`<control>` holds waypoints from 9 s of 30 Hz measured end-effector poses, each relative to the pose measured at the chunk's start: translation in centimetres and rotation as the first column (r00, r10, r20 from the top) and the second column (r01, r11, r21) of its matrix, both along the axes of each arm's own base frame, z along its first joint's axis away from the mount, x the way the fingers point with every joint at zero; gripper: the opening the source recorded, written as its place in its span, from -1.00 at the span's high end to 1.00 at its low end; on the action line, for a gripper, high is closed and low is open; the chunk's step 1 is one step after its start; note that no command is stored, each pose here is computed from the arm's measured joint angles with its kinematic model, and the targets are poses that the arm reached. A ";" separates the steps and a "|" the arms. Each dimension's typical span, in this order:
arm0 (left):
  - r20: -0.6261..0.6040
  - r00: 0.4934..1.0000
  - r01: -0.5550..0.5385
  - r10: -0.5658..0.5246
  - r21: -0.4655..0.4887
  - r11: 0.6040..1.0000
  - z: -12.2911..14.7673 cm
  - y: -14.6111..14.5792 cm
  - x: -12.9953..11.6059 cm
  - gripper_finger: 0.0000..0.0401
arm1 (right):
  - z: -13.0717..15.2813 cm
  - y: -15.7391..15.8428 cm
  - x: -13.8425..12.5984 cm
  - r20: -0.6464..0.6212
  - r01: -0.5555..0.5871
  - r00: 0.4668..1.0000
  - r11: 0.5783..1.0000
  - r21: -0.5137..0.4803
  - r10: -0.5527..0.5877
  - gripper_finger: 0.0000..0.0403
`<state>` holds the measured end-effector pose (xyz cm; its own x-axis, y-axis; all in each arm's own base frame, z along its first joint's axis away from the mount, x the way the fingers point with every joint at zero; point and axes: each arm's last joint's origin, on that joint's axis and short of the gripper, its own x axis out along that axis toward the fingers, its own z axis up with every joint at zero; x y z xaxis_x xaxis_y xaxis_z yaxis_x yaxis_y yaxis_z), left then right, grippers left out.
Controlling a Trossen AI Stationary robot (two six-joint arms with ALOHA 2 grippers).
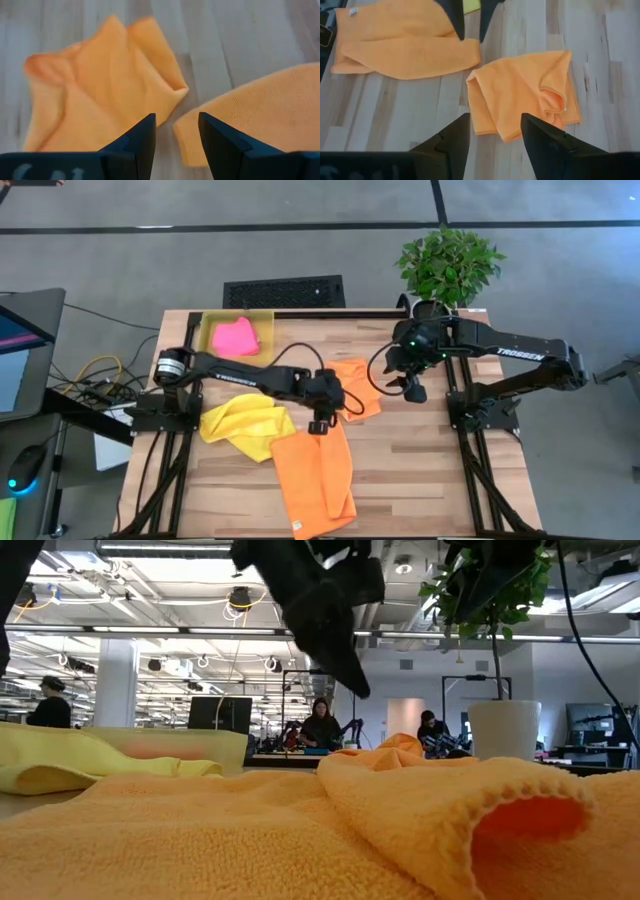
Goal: Fold microfiber towels
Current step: Put the top folded orange microfiber cloth into the yellow bin, then fold the orange microfiber cloth
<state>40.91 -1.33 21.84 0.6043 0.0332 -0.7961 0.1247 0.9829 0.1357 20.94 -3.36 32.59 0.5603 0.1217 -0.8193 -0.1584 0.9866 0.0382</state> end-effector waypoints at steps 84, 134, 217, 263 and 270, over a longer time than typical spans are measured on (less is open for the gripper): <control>-0.240 0.741 -0.656 0.628 -0.458 0.599 -1.9 8.8 2.6 1.00 | -0.1 -1.2 0.3 0.033 0.079 0.996 0.997 -0.008 -0.079 0.11; -0.415 0.775 -0.445 0.476 0.176 0.878 0.4 11.1 -3.5 1.00 | -0.3 -1.3 0.8 0.088 0.006 0.996 0.997 -0.076 0.000 0.16; -0.866 0.377 0.016 0.327 0.359 0.933 0.1 25.8 -19.0 0.63 | -0.3 -1.4 0.8 0.089 0.013 0.996 0.995 -0.097 -0.004 0.24; -0.349 0.861 -0.464 0.369 -0.247 0.851 11.5 -3.9 -9.5 0.23 | 0.1 -0.9 1.1 0.167 -0.092 0.982 0.996 0.016 0.088 0.23; -0.431 0.841 -0.449 0.327 -0.220 0.866 7.9 -6.7 -7.2 0.23 | 0.4 -0.8 0.9 0.187 -0.108 0.977 0.994 0.029 0.101 0.23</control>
